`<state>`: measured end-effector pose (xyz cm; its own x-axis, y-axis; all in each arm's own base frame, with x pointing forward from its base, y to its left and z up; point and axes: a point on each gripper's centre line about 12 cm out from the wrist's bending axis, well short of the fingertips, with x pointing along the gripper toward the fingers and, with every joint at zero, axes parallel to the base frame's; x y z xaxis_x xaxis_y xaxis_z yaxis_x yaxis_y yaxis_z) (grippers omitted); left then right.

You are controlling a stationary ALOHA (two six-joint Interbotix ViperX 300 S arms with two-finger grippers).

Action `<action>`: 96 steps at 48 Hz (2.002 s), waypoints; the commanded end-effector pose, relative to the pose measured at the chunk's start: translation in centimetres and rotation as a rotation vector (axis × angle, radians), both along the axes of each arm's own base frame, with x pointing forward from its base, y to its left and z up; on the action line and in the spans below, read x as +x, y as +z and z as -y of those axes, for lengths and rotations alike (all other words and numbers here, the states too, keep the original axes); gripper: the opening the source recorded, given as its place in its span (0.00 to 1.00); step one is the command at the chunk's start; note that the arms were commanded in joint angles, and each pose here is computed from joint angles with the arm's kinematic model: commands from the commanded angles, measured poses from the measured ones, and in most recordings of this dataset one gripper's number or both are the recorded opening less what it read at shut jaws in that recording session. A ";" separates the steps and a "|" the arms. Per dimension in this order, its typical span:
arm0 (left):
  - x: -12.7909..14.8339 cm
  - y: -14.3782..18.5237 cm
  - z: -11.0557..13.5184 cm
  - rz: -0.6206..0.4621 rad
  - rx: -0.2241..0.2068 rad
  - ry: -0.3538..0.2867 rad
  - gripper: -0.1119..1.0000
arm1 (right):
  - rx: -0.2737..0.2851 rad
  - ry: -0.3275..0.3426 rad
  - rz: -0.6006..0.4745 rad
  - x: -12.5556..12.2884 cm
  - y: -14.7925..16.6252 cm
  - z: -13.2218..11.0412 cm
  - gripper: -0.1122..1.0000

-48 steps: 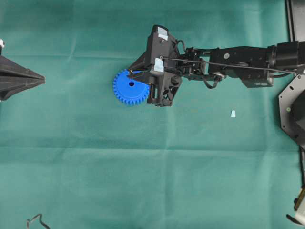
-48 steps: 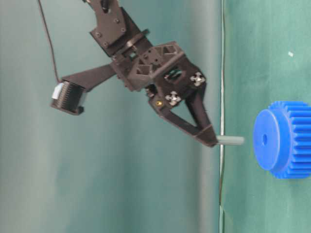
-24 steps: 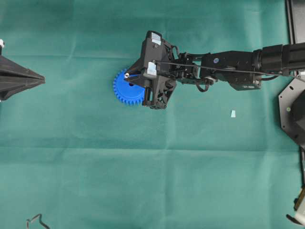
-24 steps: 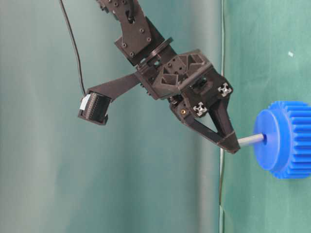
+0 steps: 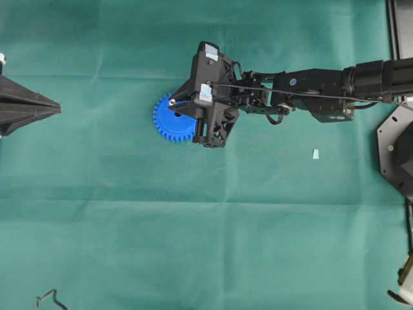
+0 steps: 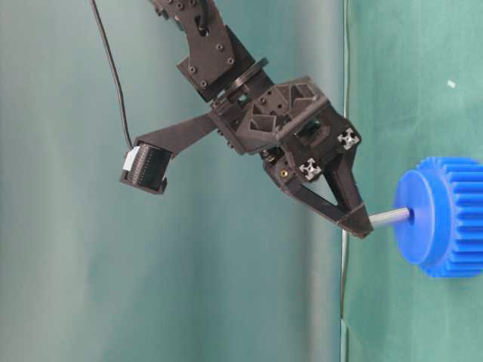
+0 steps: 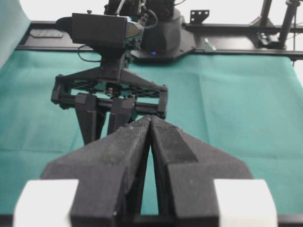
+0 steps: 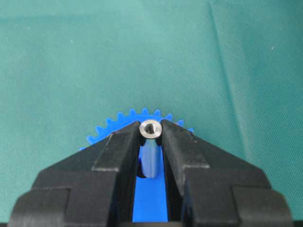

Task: Insert the shaft into the center hole of the gear.
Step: 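Carry the shaft left and position it above the blue gear's center hole, then align the held shaft over the gear hole with small adjustments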

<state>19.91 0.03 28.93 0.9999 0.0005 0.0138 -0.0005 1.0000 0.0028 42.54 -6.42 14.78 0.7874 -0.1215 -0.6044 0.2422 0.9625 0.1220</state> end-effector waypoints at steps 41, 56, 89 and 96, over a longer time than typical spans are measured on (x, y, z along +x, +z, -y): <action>0.2 1.0 0.0 0.026 0.002 0.001 0.12 | -0.020 0.015 0.136 -0.5 2.2 -1.0 0.25; 0.2 1.0 0.0 0.026 0.003 -0.001 0.12 | -0.029 0.019 0.147 -0.5 1.8 -1.0 0.25; 0.2 1.0 0.0 0.026 0.002 0.001 0.12 | -0.043 0.015 0.196 -0.2 1.0 -0.8 0.25; 0.2 1.1 0.0 0.029 0.003 -0.001 0.12 | -0.048 0.017 0.205 0.0 1.1 -0.8 0.25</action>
<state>19.91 0.03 28.93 0.9999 0.0005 0.0138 -0.0005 1.0000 0.0028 41.88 -5.58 14.50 0.8735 -0.1302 -0.4691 0.2091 0.9705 0.1200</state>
